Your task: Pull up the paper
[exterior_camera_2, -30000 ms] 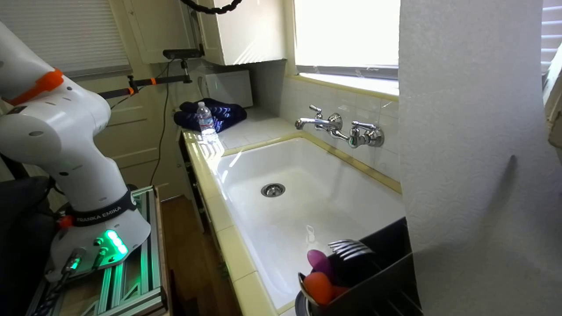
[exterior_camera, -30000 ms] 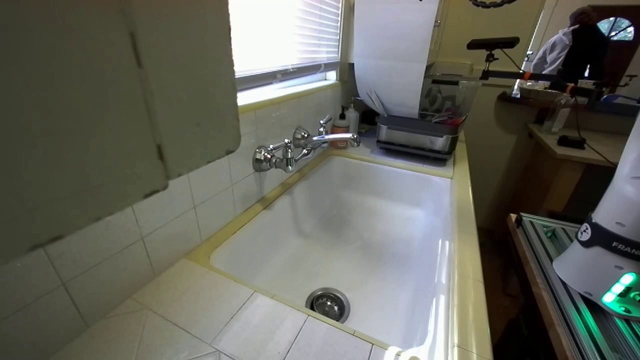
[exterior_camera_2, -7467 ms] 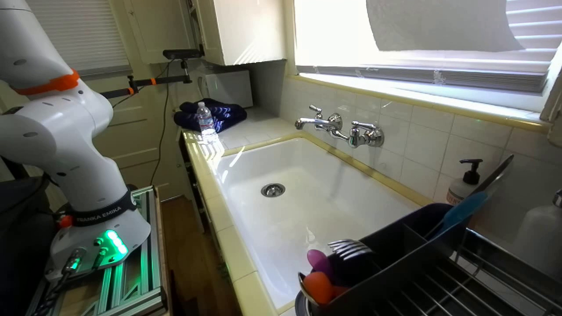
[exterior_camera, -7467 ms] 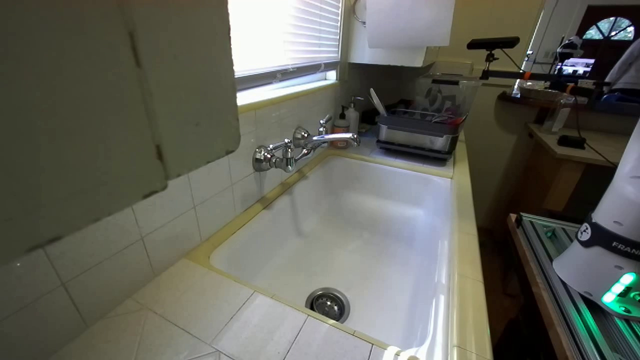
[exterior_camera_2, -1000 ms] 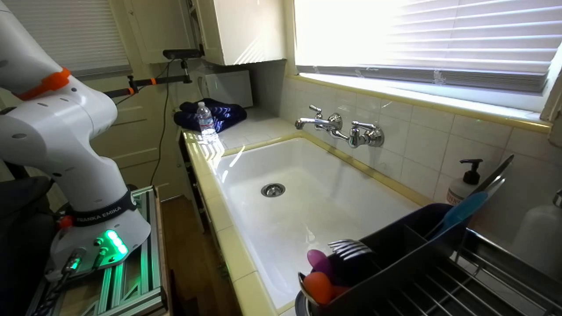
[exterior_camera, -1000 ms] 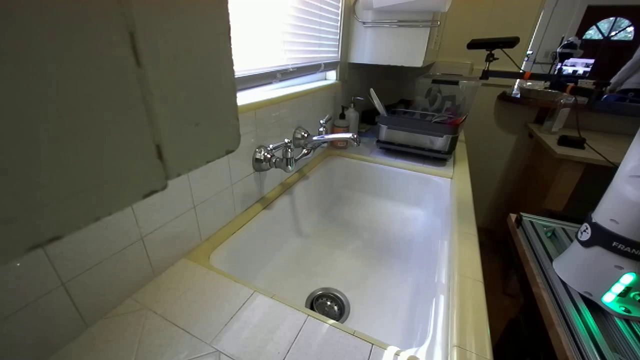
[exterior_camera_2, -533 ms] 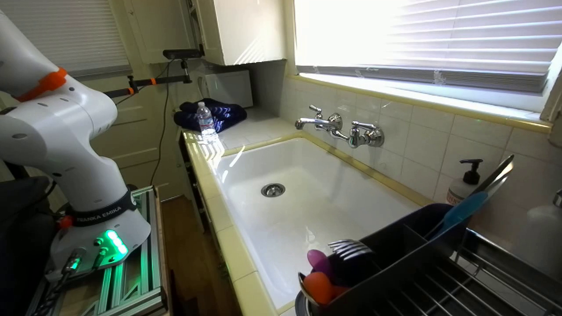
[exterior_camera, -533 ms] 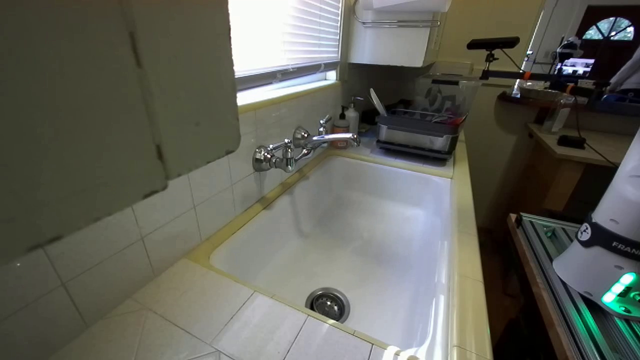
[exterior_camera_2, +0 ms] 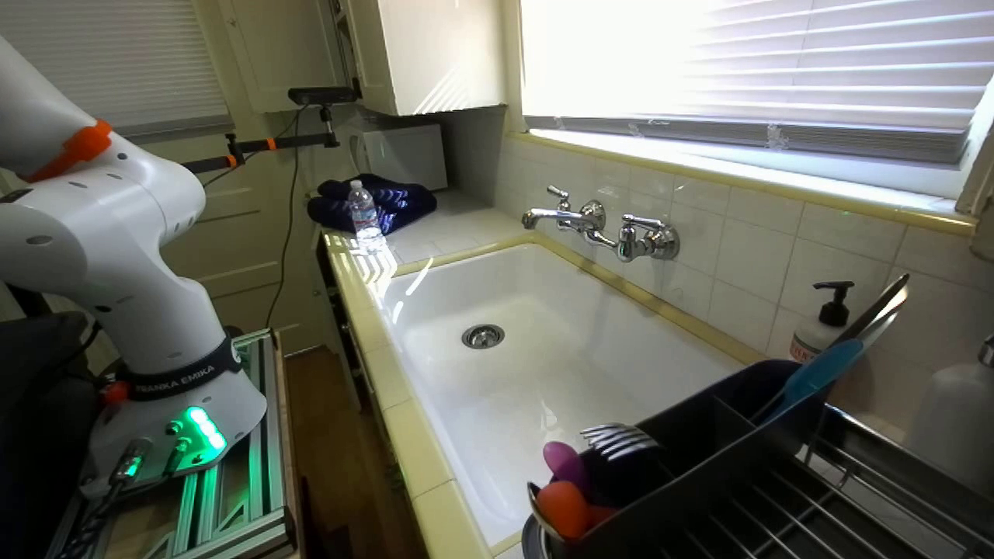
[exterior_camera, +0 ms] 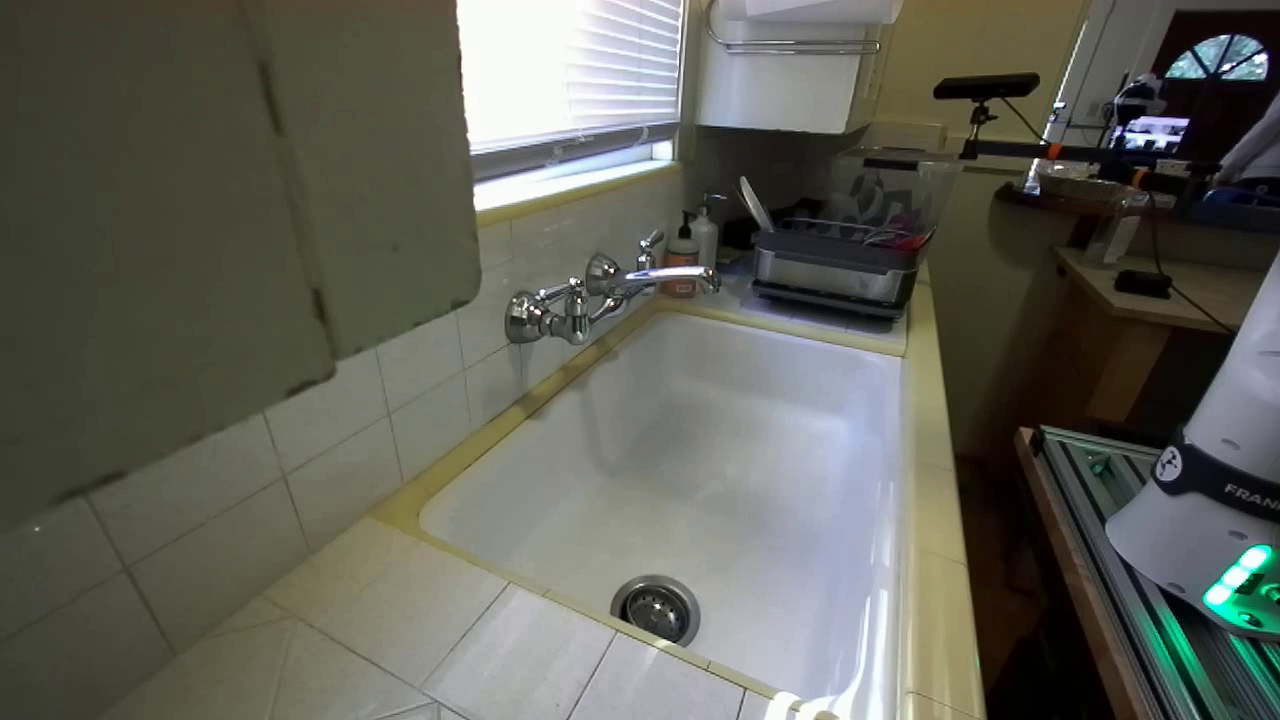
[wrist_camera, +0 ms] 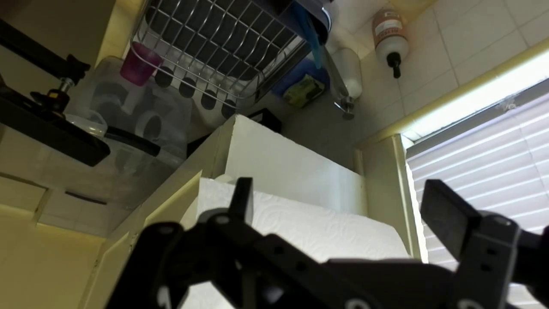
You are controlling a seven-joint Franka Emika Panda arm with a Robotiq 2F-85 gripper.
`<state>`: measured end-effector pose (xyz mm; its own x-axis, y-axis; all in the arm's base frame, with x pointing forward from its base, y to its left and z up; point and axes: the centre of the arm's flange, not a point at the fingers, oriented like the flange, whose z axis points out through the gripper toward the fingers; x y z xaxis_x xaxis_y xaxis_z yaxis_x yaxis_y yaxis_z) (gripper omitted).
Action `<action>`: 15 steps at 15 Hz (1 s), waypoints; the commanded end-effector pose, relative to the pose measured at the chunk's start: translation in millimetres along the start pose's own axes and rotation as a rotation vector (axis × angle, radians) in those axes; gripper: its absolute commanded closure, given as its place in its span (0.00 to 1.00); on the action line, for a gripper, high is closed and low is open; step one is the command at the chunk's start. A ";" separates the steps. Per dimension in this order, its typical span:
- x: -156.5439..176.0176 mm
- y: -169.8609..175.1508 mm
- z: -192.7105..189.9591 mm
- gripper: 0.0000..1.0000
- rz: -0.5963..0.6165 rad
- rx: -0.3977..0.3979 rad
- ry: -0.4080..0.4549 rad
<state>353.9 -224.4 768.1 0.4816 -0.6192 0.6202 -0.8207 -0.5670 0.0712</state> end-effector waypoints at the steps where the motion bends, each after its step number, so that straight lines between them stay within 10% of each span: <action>1: -34.9 -2.7 9.2 0.00 0.007 0.025 -0.068; 15: -88.9 -40.0 52.4 0.00 -0.066 0.173 -0.250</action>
<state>367.2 -184.3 684.8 0.5780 -0.6869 0.4406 -0.7645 -0.6446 -0.0020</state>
